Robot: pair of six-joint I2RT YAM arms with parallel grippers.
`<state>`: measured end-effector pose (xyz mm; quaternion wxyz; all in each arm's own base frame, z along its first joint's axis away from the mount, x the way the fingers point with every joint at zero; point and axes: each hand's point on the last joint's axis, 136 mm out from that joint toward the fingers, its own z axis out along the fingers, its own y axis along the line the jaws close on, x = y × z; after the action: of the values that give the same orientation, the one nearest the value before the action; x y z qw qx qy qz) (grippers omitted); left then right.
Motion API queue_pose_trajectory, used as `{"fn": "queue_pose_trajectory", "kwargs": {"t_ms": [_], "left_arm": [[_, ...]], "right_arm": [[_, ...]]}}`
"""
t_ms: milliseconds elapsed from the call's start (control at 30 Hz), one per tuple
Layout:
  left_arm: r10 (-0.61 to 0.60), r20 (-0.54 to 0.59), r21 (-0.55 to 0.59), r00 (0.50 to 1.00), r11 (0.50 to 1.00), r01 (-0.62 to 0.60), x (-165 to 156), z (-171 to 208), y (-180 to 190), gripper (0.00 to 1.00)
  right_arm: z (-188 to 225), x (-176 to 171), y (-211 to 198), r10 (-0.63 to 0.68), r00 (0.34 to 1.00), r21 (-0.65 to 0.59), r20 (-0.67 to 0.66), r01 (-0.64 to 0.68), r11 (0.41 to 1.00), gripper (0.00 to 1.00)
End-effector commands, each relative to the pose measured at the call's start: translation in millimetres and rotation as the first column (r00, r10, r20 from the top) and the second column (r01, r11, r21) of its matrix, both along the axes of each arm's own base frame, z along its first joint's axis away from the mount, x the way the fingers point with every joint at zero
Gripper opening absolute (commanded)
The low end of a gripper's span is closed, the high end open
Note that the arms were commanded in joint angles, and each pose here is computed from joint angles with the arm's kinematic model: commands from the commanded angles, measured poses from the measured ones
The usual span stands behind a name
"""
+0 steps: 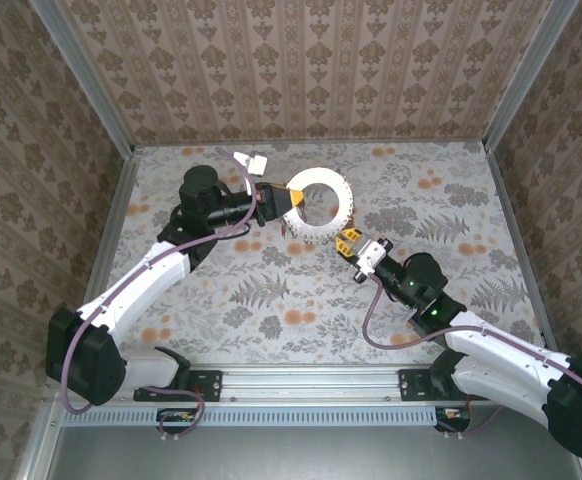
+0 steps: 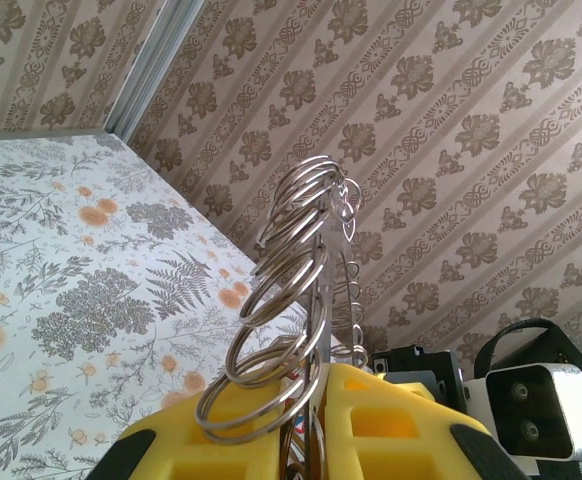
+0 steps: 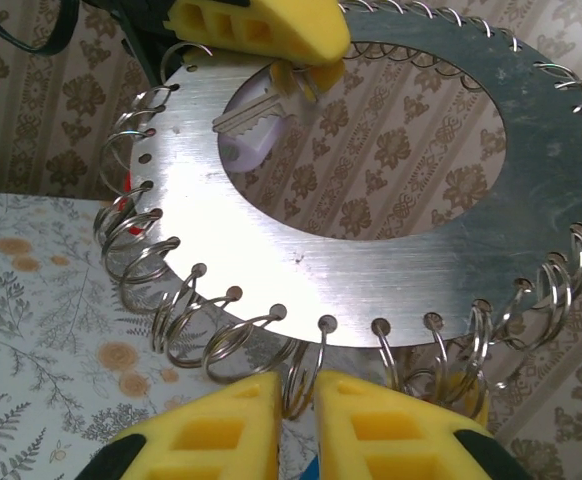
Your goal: Put the keys on the keyring
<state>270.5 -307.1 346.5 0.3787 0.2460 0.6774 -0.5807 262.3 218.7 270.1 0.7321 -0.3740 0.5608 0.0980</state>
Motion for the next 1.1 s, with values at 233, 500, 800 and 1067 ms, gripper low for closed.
{"fn": "queue_pose_trajectory", "kwargs": {"t_ms": [233,500,800,1067], "left_arm": [[-0.025,0.064,-0.062,0.998,0.998,0.029,-7.0,30.7,-3.3,0.0],[0.061,0.026,-0.05,0.998,0.997,-0.06,6.3,21.2,1.5,0.01],[0.224,-0.207,-0.03,0.952,0.972,-0.235,38.3,-29.2,11.8,0.06],[0.258,-0.426,0.001,0.867,0.959,-0.285,48.1,-84.3,9.4,0.27]], "right_arm": [[5.0,3.0,-4.9,-0.039,0.999,0.035,0.028,0.038,0.999,0.13],[1.6,4.8,-10.1,-0.068,0.998,0.035,0.015,0.068,0.997,0.0],[6.6,5.7,-11.7,-0.07,0.996,0.059,-0.045,0.073,0.996,0.0],[-0.6,14.5,-8.1,-0.043,0.986,0.068,-0.164,0.055,0.996,0.0]]}}
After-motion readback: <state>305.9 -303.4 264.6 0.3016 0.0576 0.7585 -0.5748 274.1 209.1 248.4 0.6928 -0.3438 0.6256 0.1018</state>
